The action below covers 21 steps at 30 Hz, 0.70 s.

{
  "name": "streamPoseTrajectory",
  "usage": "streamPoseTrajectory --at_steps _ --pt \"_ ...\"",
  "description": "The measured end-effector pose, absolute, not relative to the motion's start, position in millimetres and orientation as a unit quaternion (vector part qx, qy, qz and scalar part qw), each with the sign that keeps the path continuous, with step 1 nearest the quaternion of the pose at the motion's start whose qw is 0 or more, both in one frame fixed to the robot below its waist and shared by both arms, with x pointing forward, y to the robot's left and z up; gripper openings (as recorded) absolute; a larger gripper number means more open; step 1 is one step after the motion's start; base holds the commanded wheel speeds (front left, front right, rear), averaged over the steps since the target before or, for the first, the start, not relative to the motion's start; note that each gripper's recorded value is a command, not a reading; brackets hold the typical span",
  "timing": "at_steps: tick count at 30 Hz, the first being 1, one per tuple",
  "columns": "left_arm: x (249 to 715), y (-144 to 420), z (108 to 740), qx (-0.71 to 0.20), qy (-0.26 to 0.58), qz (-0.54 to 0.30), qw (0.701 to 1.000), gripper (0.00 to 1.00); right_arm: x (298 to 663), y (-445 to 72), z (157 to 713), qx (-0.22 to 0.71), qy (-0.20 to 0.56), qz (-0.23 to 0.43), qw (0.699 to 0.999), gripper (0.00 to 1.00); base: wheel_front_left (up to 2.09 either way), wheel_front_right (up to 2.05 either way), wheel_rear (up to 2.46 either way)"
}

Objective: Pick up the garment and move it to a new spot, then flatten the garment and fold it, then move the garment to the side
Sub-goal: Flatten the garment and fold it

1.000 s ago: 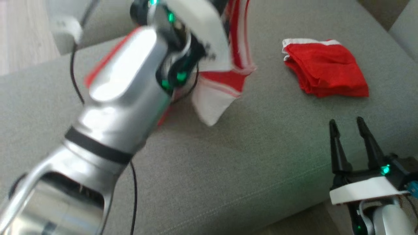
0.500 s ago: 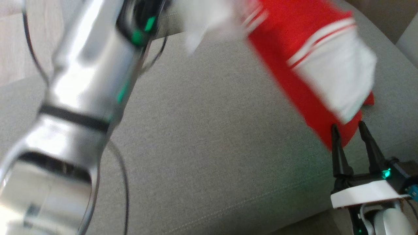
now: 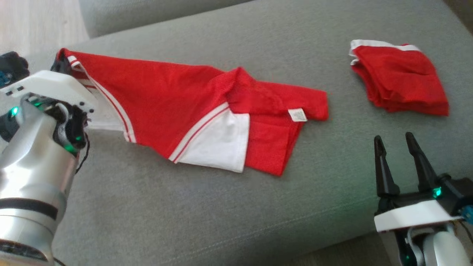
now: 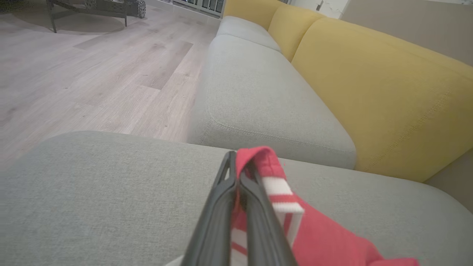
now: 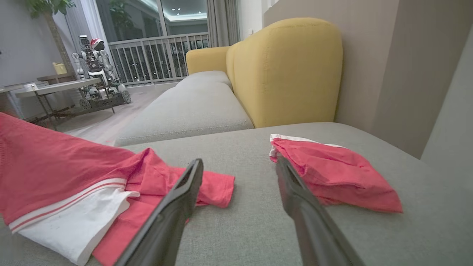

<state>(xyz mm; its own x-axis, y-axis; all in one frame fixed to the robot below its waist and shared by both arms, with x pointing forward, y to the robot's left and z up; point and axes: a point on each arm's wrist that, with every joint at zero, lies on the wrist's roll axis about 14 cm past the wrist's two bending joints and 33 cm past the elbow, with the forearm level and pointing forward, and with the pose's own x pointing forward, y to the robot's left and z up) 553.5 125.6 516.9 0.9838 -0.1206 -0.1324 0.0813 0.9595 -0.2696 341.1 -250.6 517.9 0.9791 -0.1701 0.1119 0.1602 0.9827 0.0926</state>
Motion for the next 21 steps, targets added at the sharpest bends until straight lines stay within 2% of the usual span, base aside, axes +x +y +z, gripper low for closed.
streamPoseTrajectory --at_steps 1,4,7,10,12,14,19,21 --pt "554 128 514 -0.131 0.075 -0.052 0.987 1.00 345 -248 517 0.042 -0.059 -0.079 0.994 1.00 0.00 0.00 0.00" --pt "556 133 510 -0.115 0.070 -0.052 0.990 1.00 356 -242 517 0.042 -0.058 -0.067 0.995 1.00 0.00 0.00 0.00" --pt "566 134 537 -0.092 0.016 -0.062 0.994 1.00 366 -236 516 0.042 -0.058 -0.057 0.996 1.00 0.00 0.00 0.00" --pt "561 124 563 -0.112 -0.043 -0.071 0.990 1.00 372 -234 510 0.042 -0.049 -0.053 0.997 1.00 0.00 0.00 0.00" --pt "542 105 555 -0.144 -0.050 -0.090 0.984 1.00 374 -233 506 0.042 -0.043 -0.052 0.997 1.00 0.00 0.00 0.00" --pt "511 80 525 -0.197 -0.017 -0.111 0.974 1.00 377 -231 502 0.043 -0.039 -0.049 0.997 1.00 0.00 0.00 0.00" --pt "418 23 428 -0.267 0.148 -0.154 0.940 1.00 383 -225 496 0.045 -0.030 -0.040 0.998 1.00 0.00 0.00 0.00" --pt "405 16 417 -0.273 0.178 -0.161 0.931 1.00 385 -224 496 0.045 -0.030 -0.039 0.998 1.00 0.00 0.00 0.00"
